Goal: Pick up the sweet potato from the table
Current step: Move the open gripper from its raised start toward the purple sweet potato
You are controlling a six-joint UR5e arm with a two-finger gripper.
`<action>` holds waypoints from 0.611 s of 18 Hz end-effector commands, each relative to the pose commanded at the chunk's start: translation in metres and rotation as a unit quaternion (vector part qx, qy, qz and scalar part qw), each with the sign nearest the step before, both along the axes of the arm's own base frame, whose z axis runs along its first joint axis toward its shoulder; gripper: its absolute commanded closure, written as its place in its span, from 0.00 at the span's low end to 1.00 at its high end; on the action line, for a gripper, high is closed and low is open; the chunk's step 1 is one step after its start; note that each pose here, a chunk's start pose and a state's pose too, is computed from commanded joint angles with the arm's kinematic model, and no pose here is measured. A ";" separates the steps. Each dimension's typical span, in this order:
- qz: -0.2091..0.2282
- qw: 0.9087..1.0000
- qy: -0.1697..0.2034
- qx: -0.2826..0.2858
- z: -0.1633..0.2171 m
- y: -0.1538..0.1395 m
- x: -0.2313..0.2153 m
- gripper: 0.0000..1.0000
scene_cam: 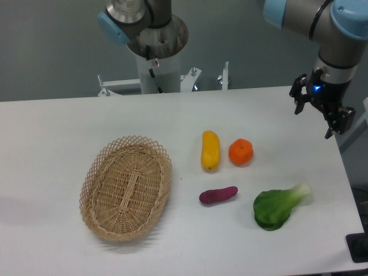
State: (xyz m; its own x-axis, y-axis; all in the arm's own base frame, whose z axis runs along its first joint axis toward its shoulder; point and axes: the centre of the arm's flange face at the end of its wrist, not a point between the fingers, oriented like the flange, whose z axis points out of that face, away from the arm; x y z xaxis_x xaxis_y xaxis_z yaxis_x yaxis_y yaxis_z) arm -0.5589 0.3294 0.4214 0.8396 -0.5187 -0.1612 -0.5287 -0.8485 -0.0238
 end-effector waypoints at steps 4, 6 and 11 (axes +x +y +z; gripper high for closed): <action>-0.001 1.000 -0.001 0.000 -0.002 0.001 0.000 0.00; -0.001 1.000 -0.008 -0.004 -0.010 0.002 0.000 0.00; 0.014 1.000 -0.014 -0.003 -0.024 0.028 0.011 0.00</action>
